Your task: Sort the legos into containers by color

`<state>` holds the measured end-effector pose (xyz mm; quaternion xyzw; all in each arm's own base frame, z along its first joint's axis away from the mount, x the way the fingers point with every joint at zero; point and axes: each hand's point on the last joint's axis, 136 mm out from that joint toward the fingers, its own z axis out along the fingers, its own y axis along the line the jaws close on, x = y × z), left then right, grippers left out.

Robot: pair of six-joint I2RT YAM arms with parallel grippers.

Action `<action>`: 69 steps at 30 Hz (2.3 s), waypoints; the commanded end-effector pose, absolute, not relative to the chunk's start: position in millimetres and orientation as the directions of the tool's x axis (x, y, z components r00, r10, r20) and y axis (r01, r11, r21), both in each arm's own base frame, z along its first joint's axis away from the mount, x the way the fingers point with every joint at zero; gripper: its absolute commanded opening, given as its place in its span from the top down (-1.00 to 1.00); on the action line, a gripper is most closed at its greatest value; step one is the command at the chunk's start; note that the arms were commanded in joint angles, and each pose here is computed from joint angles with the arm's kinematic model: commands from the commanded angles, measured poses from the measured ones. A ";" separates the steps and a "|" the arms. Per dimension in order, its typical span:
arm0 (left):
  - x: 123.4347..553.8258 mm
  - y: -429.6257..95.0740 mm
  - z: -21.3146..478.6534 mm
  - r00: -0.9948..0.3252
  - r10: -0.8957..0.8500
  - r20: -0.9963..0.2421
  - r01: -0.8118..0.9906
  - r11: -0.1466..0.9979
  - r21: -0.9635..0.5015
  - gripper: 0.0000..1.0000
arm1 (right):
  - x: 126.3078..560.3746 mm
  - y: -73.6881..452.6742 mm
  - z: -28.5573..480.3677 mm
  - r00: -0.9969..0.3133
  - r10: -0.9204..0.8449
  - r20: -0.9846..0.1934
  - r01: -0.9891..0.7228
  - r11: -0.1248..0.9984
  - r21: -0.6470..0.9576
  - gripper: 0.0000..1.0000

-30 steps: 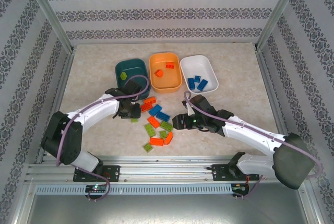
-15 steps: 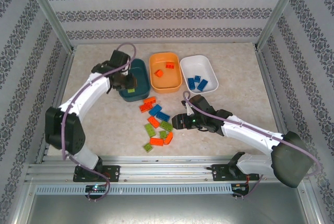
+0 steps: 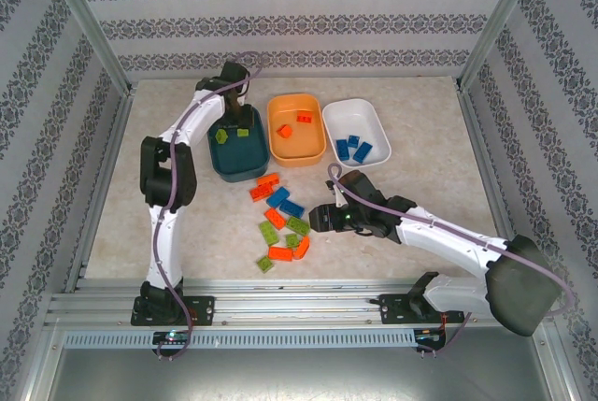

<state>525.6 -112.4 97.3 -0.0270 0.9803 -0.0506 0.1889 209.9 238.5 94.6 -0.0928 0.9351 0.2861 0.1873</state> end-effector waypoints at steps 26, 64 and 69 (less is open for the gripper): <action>338.6 -92.9 201.3 -0.846 -0.219 -0.487 -0.047 0.939 -0.341 -0.37 | 169.7 371.5 70.7 -0.791 -0.564 -0.237 -0.611 0.744 0.271 -0.30; 228.4 -66.6 204.8 -0.813 -0.198 -0.547 -0.021 0.949 -0.314 -0.45 | 205.0 388.7 14.4 -0.838 -0.519 -0.169 -0.535 0.843 0.059 0.14; 226.7 -66.4 207.5 -0.810 -0.200 -0.552 -0.018 0.948 -0.317 -0.45 | 207.6 390.3 9.4 -0.842 -0.515 -0.160 -0.528 0.848 0.049 0.13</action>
